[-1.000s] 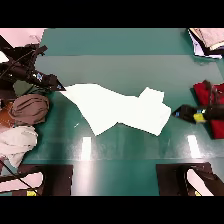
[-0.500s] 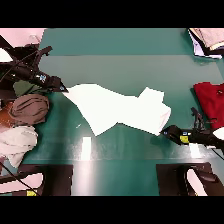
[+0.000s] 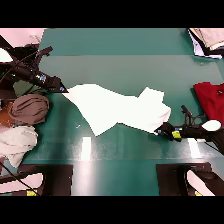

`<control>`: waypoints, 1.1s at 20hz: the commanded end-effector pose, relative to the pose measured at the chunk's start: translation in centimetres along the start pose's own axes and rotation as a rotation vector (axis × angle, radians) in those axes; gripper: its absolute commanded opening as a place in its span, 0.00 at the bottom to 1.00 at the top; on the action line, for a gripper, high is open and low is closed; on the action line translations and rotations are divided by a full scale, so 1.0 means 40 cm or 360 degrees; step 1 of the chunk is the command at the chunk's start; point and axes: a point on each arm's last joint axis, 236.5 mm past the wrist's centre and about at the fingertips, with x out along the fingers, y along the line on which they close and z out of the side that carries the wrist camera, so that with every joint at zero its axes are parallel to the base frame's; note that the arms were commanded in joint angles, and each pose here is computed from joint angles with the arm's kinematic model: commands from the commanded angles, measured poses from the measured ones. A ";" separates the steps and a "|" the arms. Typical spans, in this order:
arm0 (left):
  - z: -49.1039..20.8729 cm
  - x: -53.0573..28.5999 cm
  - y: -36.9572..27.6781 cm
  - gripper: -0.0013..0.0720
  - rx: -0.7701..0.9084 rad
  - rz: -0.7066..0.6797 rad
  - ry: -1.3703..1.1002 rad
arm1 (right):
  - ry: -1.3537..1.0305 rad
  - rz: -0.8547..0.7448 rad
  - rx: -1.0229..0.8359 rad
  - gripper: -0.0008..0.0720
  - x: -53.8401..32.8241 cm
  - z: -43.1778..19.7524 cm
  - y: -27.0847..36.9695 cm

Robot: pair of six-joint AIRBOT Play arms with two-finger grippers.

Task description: Fold the shirts.

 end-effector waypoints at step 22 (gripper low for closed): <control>-0.037 -1.062 -0.754 0.05 0.0960 0.0443 -0.2065 | -0.2077 -0.0124 -0.1306 0.04 -1.301 -0.015 0.772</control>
